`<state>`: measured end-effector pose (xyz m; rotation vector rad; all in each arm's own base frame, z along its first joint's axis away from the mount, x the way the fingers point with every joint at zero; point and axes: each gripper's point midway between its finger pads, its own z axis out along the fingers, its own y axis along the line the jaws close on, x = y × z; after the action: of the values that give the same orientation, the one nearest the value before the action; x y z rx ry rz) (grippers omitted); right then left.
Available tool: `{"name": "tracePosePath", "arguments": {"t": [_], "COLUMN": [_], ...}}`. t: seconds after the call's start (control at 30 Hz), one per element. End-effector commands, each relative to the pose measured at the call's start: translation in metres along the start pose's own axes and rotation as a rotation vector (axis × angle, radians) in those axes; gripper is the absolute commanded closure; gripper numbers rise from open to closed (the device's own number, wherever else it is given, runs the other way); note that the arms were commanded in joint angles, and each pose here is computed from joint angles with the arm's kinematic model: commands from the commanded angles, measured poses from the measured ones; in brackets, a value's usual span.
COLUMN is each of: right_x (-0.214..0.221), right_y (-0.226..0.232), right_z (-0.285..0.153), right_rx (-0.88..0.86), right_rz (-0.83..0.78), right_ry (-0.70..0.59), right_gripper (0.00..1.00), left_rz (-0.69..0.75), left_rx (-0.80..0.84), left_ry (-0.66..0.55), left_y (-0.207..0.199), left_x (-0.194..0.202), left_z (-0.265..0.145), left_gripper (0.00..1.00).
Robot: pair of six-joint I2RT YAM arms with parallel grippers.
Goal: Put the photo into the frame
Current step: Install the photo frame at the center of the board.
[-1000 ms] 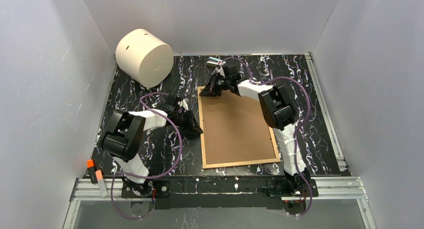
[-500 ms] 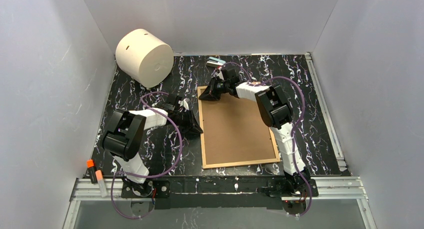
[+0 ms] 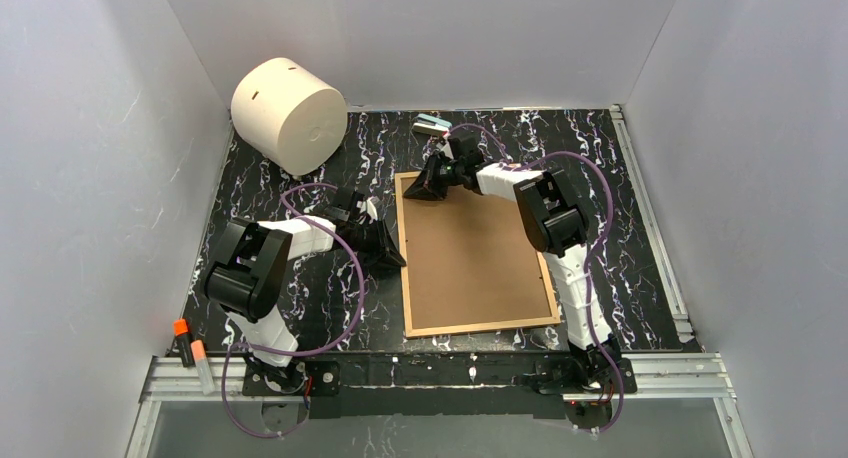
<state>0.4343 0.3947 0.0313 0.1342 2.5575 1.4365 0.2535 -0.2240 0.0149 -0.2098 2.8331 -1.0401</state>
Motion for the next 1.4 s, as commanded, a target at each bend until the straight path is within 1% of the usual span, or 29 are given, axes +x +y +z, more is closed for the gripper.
{"name": "tracePosePath", "arguments": {"t": [0.0,0.13,0.2,0.27,0.33,0.4,0.43,0.47,0.57,0.67,0.73,1.07,1.2,1.37], "right_x": [0.017,0.015,0.012,0.007,0.007,0.004,0.003,0.003,0.001,0.001,0.001,0.009,0.008,0.008], "right_y": [-0.057,-0.054,-0.038,-0.011,0.02,0.043,0.049,0.053,0.058,0.054,0.049,0.014,0.001,-0.006], "right_z": [0.002,-0.003,-0.005,-0.008,-0.012,-0.015,-0.016,-0.017,-0.014,-0.009,-0.004,0.014,0.014,0.015], "right_rx": [0.189,0.192,0.138,0.03,-0.114,-0.219,-0.244,-0.261,-0.284,-0.284,-0.269,-0.1,-0.033,0.008], "right_rz": [0.009,-0.012,-0.025,-0.064,-0.115,-0.137,-0.147,-0.153,-0.157,-0.146,-0.128,-0.102,-0.098,-0.094], "right_ry": [0.04,0.021,0.007,-0.008,0.002,-0.002,-0.003,-0.004,0.004,0.012,0.02,0.054,0.049,0.046], "right_gripper": [0.88,0.86,0.84,0.8,0.73,0.71,0.71,0.74,0.85,0.89,0.9,0.83,0.82,0.82], "left_rz": [-0.021,-0.021,-0.022,-0.022,-0.023,-0.022,-0.022,-0.021,-0.021,-0.021,-0.02,-0.019,-0.019,-0.02], "left_rx": [-0.412,-0.415,-0.415,-0.419,-0.42,-0.424,-0.423,-0.423,-0.423,-0.424,-0.424,-0.427,-0.428,-0.428], "left_ry": [0.05,0.051,0.051,0.051,0.052,0.054,0.054,0.053,0.052,0.051,0.051,0.049,0.052,0.055], "left_y": [0.102,0.103,0.103,0.105,0.105,0.107,0.107,0.107,0.107,0.107,0.107,0.108,0.108,0.109], "left_x": [0.035,0.035,0.036,0.036,0.037,0.038,0.038,0.038,0.038,0.038,0.038,0.037,0.038,0.039], "left_z": [0.003,0.003,0.002,0.002,0.002,0.002,0.003,0.003,0.003,0.003,0.003,0.003,0.003,0.003], "left_gripper": [0.82,0.82,0.83,0.82,0.82,0.83,0.83,0.83,0.83,0.83,0.83,0.83,0.83,0.83]}}
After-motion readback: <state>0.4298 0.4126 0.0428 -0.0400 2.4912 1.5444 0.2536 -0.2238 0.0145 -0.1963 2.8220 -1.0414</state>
